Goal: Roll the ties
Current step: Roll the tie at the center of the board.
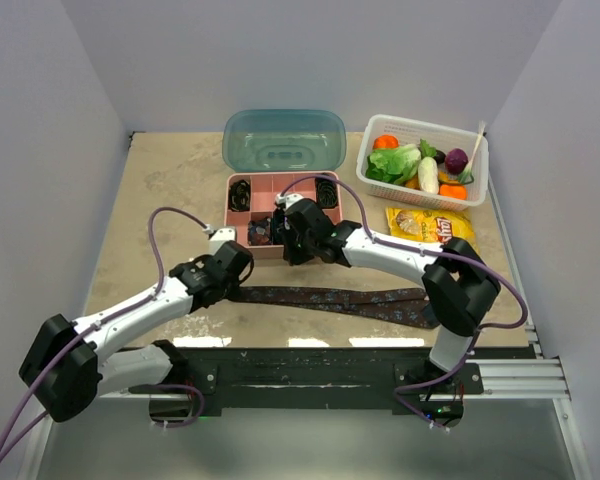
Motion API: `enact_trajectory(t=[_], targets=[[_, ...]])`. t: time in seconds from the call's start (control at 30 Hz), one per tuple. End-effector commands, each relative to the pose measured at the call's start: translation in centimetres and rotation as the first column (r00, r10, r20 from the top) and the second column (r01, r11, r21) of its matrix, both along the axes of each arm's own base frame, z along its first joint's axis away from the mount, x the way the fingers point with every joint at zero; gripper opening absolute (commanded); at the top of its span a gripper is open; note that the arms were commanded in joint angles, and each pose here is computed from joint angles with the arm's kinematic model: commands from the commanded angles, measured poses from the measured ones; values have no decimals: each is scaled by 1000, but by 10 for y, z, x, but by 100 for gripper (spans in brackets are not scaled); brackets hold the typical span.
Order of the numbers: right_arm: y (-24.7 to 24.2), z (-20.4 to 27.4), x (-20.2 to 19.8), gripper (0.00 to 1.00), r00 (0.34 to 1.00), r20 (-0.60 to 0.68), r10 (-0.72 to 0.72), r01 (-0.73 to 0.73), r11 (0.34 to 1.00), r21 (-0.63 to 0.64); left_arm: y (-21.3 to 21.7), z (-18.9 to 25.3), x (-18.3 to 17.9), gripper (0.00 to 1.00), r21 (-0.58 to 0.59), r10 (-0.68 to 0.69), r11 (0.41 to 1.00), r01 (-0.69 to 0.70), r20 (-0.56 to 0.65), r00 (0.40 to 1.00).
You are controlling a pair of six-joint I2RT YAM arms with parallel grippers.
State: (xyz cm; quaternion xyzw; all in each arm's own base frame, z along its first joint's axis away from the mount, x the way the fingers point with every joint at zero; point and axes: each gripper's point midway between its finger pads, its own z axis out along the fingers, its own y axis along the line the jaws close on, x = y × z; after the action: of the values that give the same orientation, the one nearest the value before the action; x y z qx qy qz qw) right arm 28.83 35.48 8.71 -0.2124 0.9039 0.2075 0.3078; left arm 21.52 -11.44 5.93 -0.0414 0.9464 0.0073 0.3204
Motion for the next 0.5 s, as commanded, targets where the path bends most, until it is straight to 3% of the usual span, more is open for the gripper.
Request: enact_trajectory(t=[0.0, 0.47], targets=[[-6, 16, 2, 0, 999, 34, -7, 6, 1000, 24, 0, 13, 11, 0, 43, 43, 998, -46, 53, 998], [-25, 19, 10, 0, 997, 53, -47, 47, 999, 13, -14, 3, 3, 0, 197, 0, 980, -4, 18, 1000]])
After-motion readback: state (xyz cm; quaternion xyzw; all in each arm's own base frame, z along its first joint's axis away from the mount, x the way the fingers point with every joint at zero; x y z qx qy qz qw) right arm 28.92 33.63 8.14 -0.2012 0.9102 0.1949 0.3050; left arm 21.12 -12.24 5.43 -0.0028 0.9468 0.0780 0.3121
